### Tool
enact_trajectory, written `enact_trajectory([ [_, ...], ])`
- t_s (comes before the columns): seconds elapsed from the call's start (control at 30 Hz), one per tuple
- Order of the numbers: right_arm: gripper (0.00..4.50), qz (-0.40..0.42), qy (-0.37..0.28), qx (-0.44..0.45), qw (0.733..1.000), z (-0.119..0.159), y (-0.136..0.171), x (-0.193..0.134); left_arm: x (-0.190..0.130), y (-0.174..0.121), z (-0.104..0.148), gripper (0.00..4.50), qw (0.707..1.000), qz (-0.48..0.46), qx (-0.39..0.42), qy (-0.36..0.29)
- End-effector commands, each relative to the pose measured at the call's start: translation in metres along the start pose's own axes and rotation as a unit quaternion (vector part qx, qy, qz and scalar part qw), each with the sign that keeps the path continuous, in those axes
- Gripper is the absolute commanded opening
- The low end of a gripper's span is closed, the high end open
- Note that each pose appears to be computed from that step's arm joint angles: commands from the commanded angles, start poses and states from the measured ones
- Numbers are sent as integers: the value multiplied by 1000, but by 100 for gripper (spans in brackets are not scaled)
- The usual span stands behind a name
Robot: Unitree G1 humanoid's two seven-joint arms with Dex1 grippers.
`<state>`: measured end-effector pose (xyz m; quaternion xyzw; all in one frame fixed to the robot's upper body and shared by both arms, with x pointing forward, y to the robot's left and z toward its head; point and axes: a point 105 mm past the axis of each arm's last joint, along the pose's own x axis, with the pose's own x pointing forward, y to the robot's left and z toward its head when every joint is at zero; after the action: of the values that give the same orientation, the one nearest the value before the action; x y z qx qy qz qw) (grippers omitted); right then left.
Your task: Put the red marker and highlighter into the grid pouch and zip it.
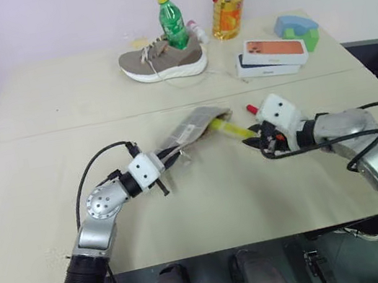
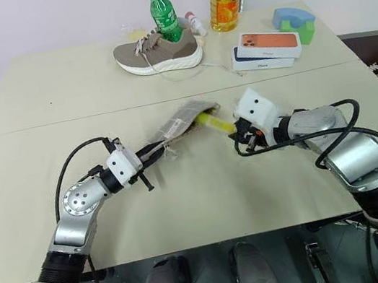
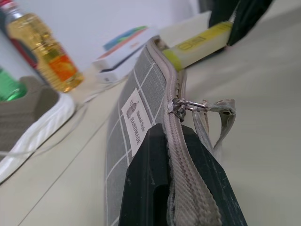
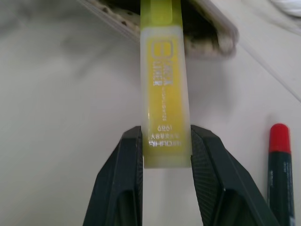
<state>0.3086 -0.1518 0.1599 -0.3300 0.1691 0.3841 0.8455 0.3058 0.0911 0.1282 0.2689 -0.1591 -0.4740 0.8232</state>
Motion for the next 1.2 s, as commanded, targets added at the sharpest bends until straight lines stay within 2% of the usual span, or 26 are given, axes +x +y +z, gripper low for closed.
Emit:
enact_trajectory([
  [0.03,84,27,-18,-83,996,22,11,-6,6,-9,23,0,997,-52,49,-41],
  [0.23,84,65,6,-180,981,26,25,-5,7,-16,29,0,991,-105,68,-57],
  [0.4,84,74,-6,-185,980,33,29,-2,7,-16,27,0,989,-117,74,-51],
  [0.47,195,79,-9,-181,980,34,31,-4,5,-14,23,0,990,-111,73,-44],
  [0.5,235,78,-13,-178,981,35,30,-6,4,-12,21,0,991,-107,71,-40],
  [0.63,442,62,-54,-152,985,47,25,-18,-1,-8,13,0,993,-93,66,-24],
  [0.73,442,47,-127,-61,989,63,12,-40,-5,1,0,0,997,-61,56,1],
  [0.83,442,9,-134,-5,991,53,-6,-49,-6,9,-6,0,999,-21,42,10],
  [1.0,442,-93,-61,142,984,-6,-46,-35,-3,21,-10,0,999,43,19,11],
  [1.2,447,-199,4,264,944,-65,-73,-11,6,24,-5,0,998,68,11,0],
])
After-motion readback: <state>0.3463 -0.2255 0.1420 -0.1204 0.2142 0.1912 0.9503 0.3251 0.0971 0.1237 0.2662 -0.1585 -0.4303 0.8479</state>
